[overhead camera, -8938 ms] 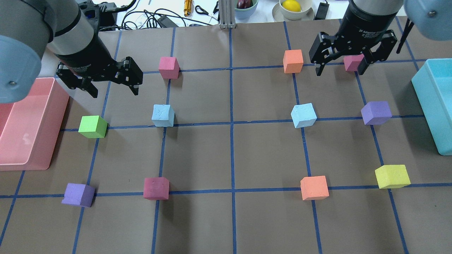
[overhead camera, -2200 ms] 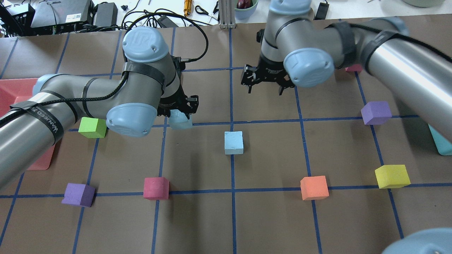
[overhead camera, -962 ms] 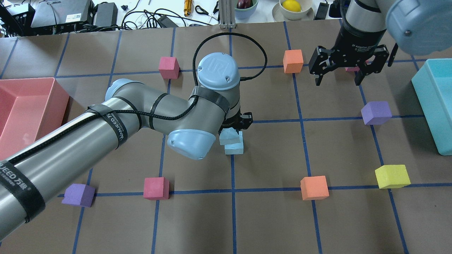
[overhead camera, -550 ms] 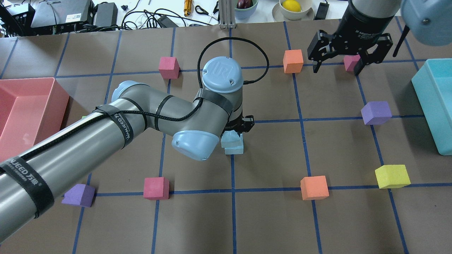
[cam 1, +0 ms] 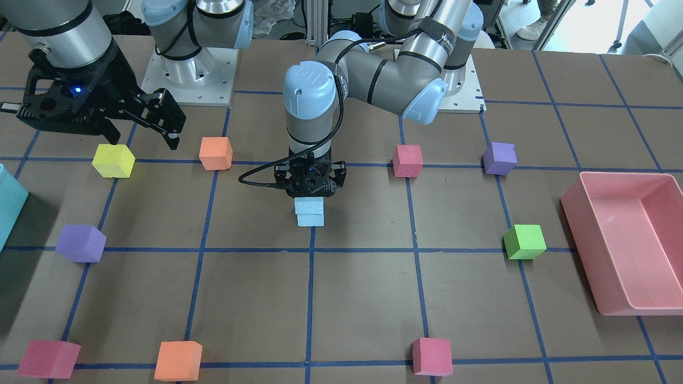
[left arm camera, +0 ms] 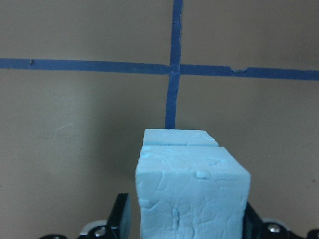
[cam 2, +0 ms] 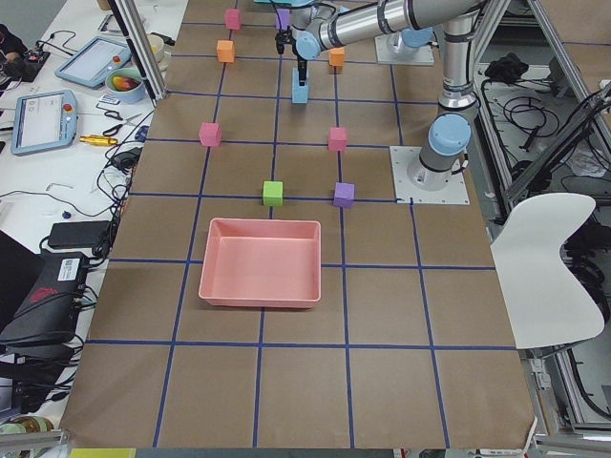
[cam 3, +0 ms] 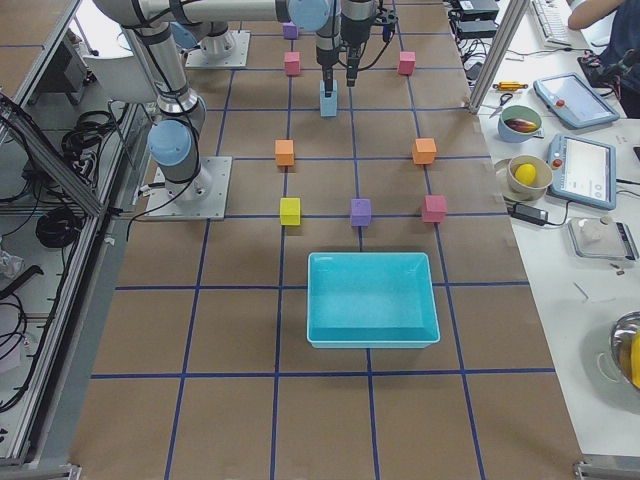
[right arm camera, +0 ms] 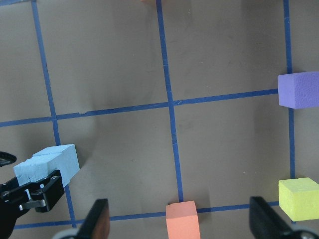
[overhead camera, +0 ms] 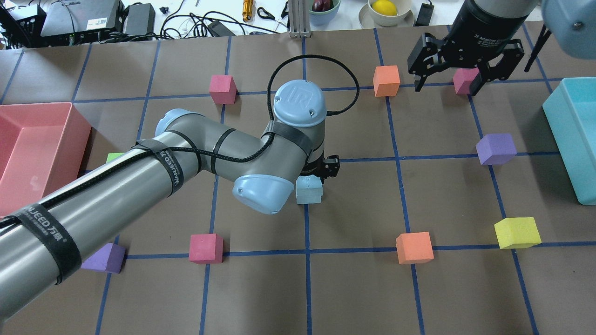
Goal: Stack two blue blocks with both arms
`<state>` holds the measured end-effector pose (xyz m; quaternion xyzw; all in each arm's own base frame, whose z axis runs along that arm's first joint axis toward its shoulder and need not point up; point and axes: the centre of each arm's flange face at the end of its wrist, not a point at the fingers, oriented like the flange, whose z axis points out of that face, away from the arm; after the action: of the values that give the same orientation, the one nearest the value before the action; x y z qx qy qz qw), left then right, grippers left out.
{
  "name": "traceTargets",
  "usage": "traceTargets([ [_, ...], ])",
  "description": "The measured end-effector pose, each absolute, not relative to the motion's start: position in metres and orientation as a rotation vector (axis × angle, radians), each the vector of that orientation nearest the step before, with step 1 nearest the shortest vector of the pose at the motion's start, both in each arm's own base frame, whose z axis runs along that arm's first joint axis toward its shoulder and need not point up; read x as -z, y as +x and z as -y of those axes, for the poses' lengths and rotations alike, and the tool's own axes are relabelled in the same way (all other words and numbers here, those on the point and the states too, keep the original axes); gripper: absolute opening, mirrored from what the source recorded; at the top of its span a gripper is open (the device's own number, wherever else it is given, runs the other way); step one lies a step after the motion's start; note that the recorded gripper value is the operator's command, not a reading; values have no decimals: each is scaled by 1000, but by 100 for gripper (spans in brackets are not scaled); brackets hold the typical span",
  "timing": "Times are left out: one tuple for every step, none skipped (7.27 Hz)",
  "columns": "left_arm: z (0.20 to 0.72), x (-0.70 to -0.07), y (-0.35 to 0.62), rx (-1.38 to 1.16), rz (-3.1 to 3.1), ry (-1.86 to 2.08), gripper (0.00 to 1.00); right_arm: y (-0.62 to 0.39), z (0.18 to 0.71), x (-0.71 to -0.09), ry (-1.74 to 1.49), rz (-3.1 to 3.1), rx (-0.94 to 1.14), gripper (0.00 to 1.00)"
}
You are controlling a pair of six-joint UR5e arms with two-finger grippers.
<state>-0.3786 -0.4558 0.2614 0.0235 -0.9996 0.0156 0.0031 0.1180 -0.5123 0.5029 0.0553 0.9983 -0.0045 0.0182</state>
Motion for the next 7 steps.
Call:
traceTargets([
  [456,-277,-375,-92,3129,51,100,118,512,-503,173,-3103,15,100],
  [460,-302,-365,-156,3125,27,100,117,511,-504,173,-3105,18,100],
  [468,-332,-341,-187,3139,-3,100,117,511,-504,174,-3105,21,100],
  [478,-359,-299,-161,3165,-46,100,117,512,-504,175,-3104,26,100],
  [486,-387,-250,-153,3174,-71,100,117,512,-504,174,-3104,29,100],
  [491,-411,-203,-170,3175,-81,100,117,512,-505,174,-3104,32,100],
  [495,-430,-159,-187,3155,-78,100,117,512,-505,174,-3104,34,100],
])
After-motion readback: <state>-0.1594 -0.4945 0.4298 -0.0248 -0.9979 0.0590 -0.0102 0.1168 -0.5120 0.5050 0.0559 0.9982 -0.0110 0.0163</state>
